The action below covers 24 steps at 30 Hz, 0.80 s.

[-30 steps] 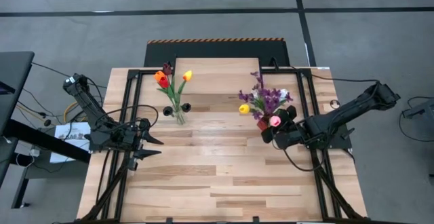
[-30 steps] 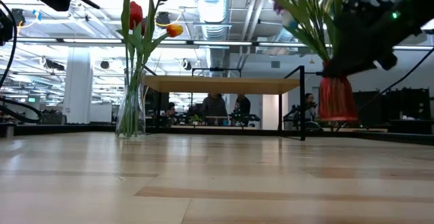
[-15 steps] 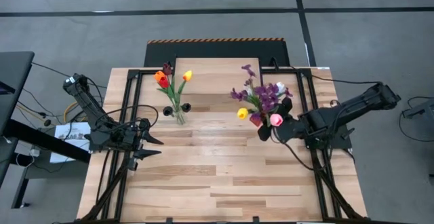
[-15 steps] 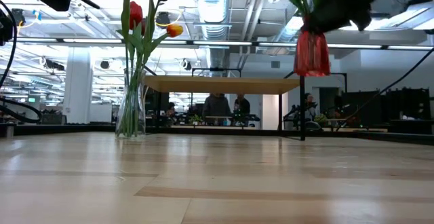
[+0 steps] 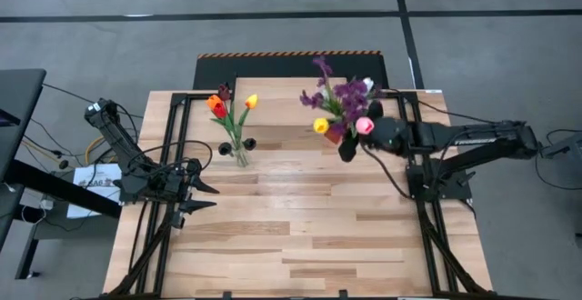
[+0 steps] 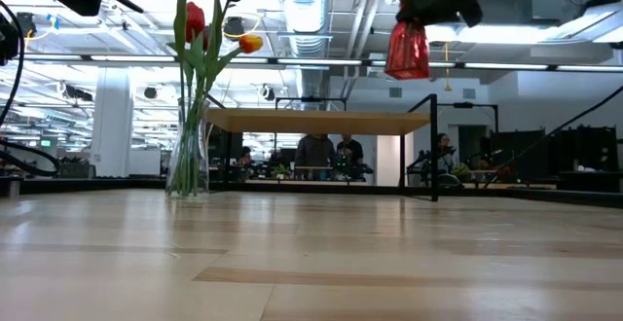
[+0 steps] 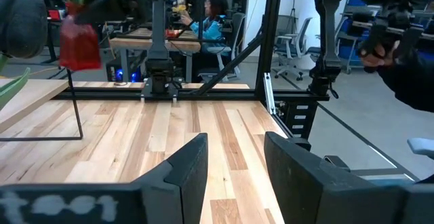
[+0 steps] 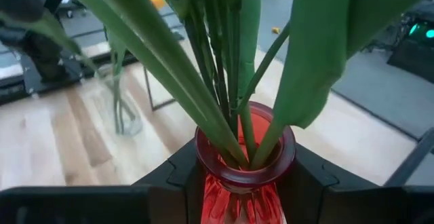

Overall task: Pick and place flowers into a vace then onto a shelf
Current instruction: Put the red vase with flower on the shelf

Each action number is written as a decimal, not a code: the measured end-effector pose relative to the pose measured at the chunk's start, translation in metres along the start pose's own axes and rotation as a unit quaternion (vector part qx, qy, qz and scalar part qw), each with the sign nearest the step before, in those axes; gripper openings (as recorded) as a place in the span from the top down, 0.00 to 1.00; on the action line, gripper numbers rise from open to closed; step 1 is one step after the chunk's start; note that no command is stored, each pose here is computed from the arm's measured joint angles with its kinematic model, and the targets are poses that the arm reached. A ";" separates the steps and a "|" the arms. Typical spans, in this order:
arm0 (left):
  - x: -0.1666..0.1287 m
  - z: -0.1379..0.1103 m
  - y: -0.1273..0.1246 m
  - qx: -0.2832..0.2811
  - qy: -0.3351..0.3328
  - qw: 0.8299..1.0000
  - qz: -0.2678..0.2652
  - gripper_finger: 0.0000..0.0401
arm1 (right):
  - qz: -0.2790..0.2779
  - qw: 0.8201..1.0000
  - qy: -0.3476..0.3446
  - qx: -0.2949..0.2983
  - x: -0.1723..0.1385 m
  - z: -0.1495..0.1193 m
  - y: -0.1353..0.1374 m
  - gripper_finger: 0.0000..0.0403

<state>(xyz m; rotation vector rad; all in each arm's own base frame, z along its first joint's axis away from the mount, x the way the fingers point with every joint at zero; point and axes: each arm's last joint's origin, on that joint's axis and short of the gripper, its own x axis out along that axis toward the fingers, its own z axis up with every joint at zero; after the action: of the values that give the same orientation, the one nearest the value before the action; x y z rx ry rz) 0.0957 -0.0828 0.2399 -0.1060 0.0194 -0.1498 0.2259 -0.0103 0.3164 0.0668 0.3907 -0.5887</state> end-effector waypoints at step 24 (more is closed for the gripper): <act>0.000 0.000 0.000 0.000 0.000 1.000 0.001 0.66 | -0.052 0.997 0.055 0.016 0.108 0.027 -0.094 0.67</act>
<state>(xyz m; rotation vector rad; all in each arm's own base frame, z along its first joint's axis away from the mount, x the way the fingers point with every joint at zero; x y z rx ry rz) 0.0957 -0.0828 0.2398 -0.1057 0.0196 -0.1488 0.2657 -0.1502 0.3054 0.1109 0.4928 -0.6958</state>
